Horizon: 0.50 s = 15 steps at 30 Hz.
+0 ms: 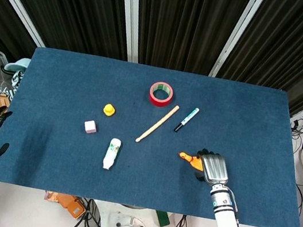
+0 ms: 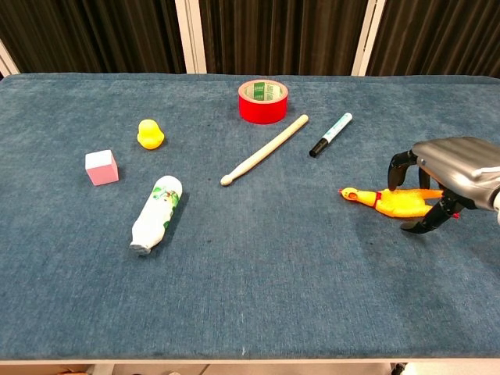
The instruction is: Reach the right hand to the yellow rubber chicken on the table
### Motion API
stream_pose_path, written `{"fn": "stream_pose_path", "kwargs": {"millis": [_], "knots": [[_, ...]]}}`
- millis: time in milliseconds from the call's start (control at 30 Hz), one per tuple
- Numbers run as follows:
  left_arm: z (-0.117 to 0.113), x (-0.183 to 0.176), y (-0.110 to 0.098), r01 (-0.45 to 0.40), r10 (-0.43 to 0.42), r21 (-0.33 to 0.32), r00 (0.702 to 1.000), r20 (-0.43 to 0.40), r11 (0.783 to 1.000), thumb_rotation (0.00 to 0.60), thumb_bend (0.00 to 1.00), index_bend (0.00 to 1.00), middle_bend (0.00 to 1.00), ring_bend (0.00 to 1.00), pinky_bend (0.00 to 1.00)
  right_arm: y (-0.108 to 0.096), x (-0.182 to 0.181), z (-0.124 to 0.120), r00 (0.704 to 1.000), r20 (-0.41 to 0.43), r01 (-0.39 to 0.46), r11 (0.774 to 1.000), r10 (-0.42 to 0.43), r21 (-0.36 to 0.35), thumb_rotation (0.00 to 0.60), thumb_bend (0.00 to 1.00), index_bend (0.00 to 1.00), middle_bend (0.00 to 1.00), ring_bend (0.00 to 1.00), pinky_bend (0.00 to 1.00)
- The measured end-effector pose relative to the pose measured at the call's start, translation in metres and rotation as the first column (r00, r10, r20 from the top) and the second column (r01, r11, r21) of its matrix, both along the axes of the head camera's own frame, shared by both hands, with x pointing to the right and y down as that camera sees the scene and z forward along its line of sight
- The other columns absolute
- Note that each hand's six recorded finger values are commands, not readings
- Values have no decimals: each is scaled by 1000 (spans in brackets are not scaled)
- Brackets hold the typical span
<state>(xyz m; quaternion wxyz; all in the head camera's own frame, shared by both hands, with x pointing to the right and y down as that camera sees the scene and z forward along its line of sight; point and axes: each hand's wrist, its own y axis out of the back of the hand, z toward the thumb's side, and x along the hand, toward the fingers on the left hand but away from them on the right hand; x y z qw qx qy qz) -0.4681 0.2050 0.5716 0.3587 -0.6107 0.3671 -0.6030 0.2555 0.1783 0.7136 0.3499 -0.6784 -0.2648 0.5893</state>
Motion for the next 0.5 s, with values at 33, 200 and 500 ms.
{"fn": "stream_pose_path", "kwargs": {"millis": [33, 200, 500], "knots": [[0, 0, 0, 0, 0, -1, 1000, 0, 1000, 600, 292, 96, 0, 6, 96, 0, -1, 1, 1000, 3, 3, 1000, -3, -1, 600, 324, 515, 464, 564, 610], [0, 0, 0, 2, -2, -4, 1000, -3, 1000, 600, 293, 95, 0, 6, 96, -1, -6, 1, 1000, 28, 8, 1000, -8, 12, 600, 383, 563, 510, 648, 712], [0, 0, 0, 4, -4, -6, 1000, -7, 1000, 600, 292, 95, 0, 6, 96, -7, -11, -8, 995, 103, -17, 995, 7, 98, 600, 499, 648, 569, 721, 829]]}}
